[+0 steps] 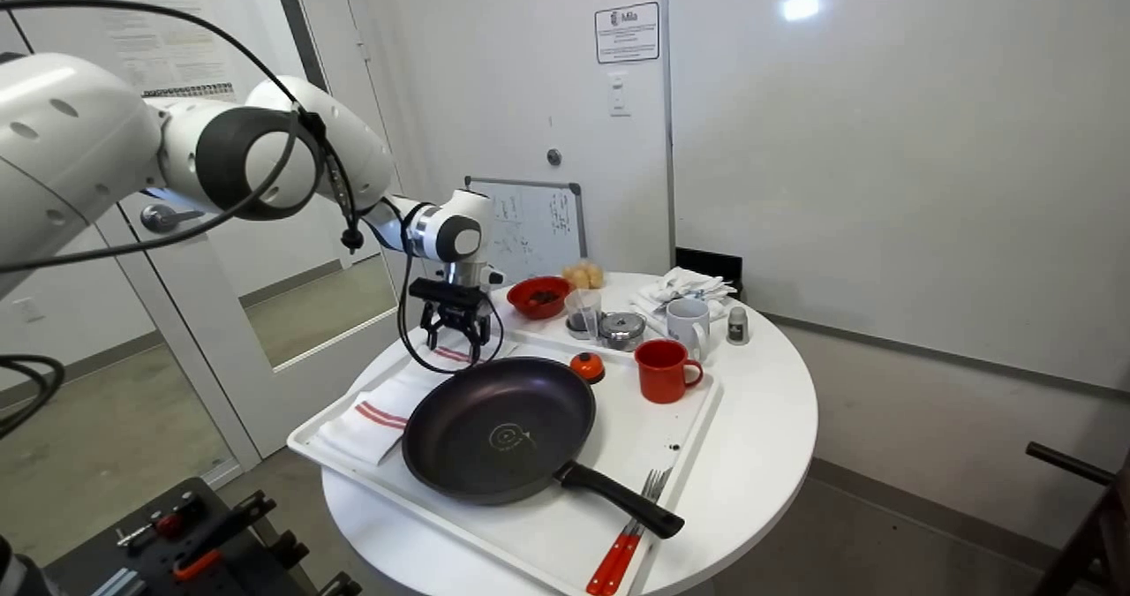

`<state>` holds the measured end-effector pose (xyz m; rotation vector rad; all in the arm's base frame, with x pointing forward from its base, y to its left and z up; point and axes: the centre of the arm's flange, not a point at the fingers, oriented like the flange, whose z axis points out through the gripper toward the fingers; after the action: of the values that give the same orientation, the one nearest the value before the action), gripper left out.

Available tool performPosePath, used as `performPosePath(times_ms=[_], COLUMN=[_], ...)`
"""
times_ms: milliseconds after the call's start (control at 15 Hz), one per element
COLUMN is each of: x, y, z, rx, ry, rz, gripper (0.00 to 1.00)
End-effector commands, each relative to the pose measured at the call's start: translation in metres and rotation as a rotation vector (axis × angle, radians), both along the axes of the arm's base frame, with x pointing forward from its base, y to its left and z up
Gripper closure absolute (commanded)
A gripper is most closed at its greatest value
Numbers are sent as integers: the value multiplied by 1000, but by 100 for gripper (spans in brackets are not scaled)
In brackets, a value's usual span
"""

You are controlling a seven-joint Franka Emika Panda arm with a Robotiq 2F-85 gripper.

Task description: Use the napkin on the top to wipe the pan

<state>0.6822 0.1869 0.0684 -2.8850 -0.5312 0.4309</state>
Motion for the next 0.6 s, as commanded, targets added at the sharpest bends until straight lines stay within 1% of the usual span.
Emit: performPosePath(times_ms=[0,467,533], x=[-5,-7,-7], y=[-2,-1,-1], z=[-17,-23,-23], rx=[-18,-42,-44], ry=[12,14,13], rz=[-30,-35,-36], gripper=[0,0,25])
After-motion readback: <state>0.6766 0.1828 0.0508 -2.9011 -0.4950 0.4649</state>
